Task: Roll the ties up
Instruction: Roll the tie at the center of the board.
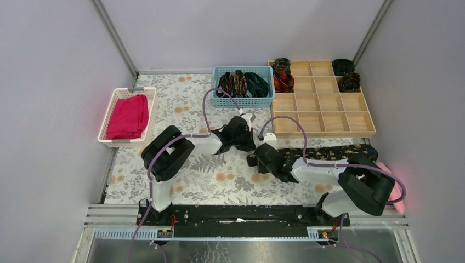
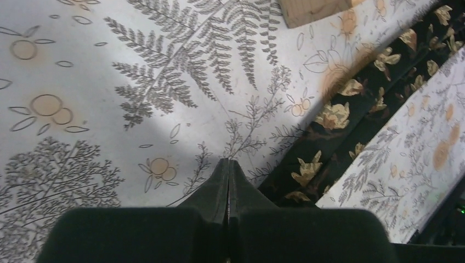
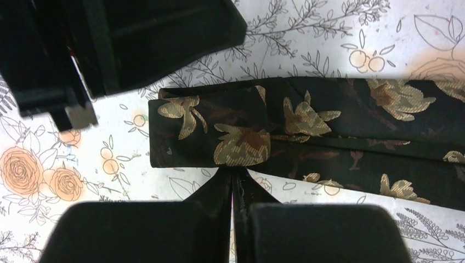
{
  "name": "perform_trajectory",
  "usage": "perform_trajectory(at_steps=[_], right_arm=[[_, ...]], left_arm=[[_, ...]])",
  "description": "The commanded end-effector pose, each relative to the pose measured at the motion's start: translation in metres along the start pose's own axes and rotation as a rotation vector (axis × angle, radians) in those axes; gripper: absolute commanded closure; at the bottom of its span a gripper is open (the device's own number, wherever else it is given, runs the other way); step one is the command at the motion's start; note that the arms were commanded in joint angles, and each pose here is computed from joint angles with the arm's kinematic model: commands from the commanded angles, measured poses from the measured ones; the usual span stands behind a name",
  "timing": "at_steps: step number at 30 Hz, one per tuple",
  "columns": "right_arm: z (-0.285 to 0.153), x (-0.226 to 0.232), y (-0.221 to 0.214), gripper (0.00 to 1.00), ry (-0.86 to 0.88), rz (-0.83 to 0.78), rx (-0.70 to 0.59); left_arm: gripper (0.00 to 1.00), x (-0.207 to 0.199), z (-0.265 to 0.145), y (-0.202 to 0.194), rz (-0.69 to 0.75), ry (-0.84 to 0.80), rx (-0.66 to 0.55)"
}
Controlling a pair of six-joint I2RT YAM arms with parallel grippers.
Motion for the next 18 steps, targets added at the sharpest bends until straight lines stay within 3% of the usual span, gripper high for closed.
perform_trajectory(at_steps=[1, 10, 18], right_arm=[[0.009, -0.001, 0.005, 1.0, -0.05, -0.045, -0.017], [0.013, 0.006, 0.018, 1.0, -0.056, -0.07, -0.03], [-0.01, 0.003, 0.013, 0.95, -0.069, -0.079, -0.021]], left_arm=[[1.0, -0.012, 0.005, -0.01, 0.047, -0.106, 0.045], [1.0, -0.016, 0.0, -0.033, 0.109, -0.059, 0.106], [0.97, 0.031, -0.003, 0.022, 0.072, 0.262, -0.055]])
Point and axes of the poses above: each gripper's point midway between its finger pads, its own z axis out along the fingers, its own x axis along the line the jaws close on, y = z × x, the point moved 6 cm from there along -z, back along the fingers, and after that the axes turned 6 degrees about -z, right-handed, at the moved point
